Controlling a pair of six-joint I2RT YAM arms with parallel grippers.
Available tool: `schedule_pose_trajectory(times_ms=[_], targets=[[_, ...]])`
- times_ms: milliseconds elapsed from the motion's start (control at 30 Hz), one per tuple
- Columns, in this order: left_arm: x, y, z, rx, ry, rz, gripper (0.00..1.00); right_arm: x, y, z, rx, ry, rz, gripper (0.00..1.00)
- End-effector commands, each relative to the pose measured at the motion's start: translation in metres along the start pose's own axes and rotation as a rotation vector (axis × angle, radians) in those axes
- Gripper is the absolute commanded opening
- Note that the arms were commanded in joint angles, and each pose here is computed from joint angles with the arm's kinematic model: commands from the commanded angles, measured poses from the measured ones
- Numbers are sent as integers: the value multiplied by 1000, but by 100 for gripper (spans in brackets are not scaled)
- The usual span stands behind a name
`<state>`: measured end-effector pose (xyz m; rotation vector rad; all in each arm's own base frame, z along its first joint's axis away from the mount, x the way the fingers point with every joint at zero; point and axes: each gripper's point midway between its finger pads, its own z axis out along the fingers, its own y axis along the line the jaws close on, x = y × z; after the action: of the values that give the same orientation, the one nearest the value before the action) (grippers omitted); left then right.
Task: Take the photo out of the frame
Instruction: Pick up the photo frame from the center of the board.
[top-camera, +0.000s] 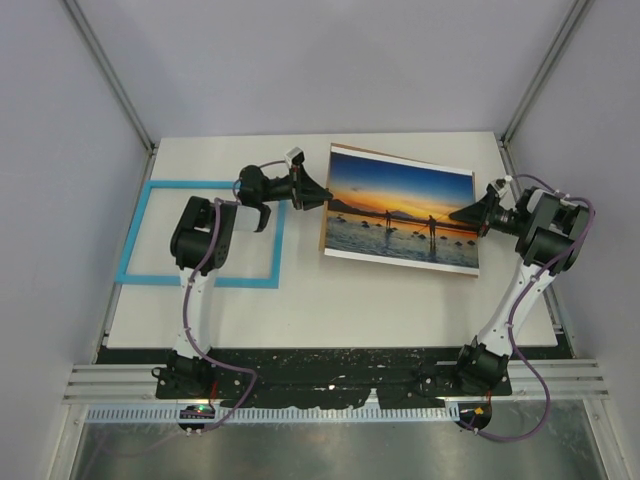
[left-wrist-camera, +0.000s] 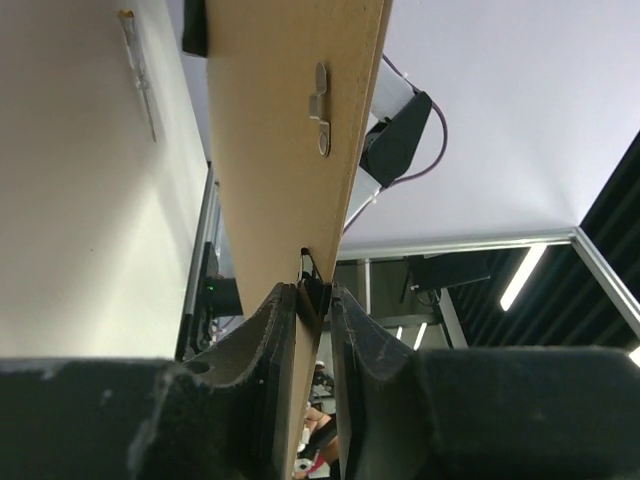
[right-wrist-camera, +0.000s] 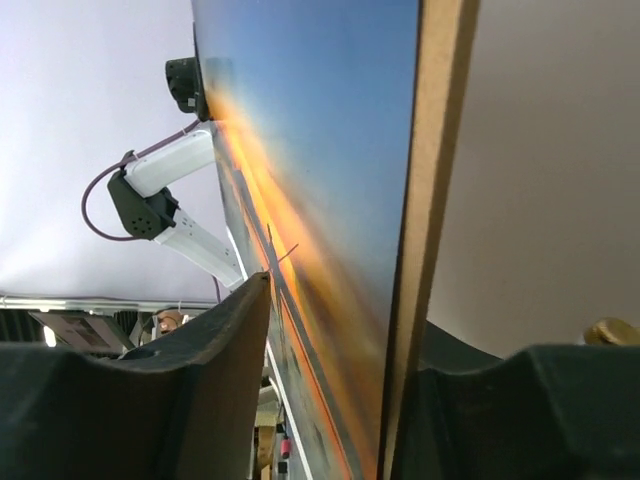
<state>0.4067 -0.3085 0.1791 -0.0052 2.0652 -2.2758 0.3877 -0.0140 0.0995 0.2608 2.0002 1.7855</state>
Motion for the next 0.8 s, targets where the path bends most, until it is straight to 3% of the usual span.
schedule_pose_trajectory(times_ms=[0,67,267,767], targets=[[10,-36,3,82,43,175,22,-7,26,3,-71,-53,91,53],[10,-38,3,87,41,174,17,-7,25,3,-73,-55,90,59],[11,-44,3,99,43,178,17,-5,21,4,-71,-53,96,68],[8,-55,-2,107,25,186,24,1,9,4,-66,-47,114,79]])
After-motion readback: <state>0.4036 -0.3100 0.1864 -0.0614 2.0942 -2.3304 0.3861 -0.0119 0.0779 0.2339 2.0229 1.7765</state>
